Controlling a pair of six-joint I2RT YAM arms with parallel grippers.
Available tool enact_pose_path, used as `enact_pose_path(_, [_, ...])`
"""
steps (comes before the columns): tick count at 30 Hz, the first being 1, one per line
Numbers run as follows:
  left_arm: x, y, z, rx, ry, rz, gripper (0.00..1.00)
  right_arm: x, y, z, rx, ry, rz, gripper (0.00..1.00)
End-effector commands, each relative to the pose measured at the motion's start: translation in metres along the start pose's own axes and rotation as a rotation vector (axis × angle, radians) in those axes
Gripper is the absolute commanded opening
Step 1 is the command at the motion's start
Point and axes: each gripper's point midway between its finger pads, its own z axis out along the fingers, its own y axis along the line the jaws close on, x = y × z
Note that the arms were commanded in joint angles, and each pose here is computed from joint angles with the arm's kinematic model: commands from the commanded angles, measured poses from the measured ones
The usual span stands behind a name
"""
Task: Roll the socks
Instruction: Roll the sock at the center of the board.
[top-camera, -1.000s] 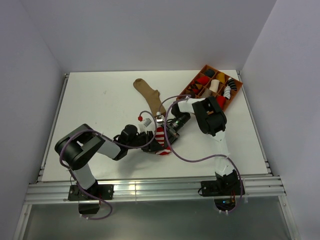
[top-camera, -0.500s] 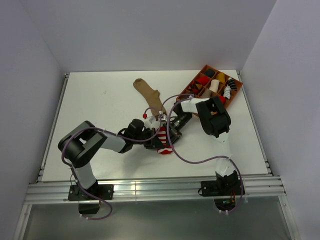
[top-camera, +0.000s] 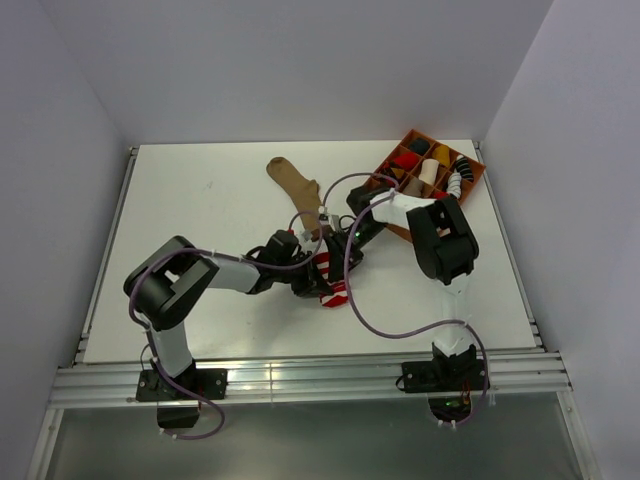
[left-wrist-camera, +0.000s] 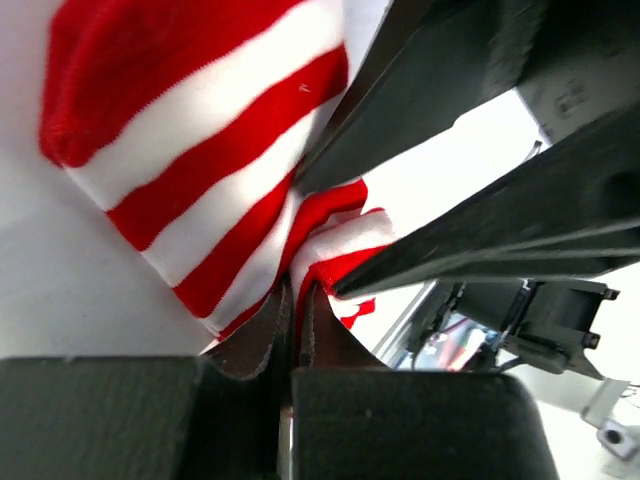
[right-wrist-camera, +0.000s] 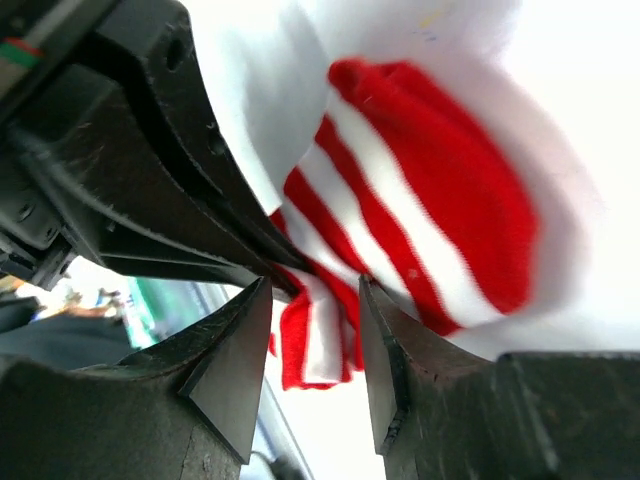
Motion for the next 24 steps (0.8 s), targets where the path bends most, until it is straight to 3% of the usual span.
enact_pose_path(1, [0.037,0.056,-0.001,-0.197,0.124,-0.132,0.0,-0.021,-0.008,-0.024,0.089,-0.116,-0.106,0.47])
enact_pose_path(14, [0.048,0.084,-0.018,-0.235,0.258,-0.306,0.0,-0.012,0.007,-0.076,0.398,-0.268,-0.515,0.47])
enact_pose_path(20, [0.051,0.089,-0.02,-0.282,0.275,-0.387,0.0,0.0,0.035,-0.064,0.564,-0.303,-0.869,0.56])
enact_pose_path(24, [0.049,0.092,-0.022,-0.323,0.265,-0.406,0.0,0.015,0.056,-0.04,0.583,-0.311,-1.067,0.62])
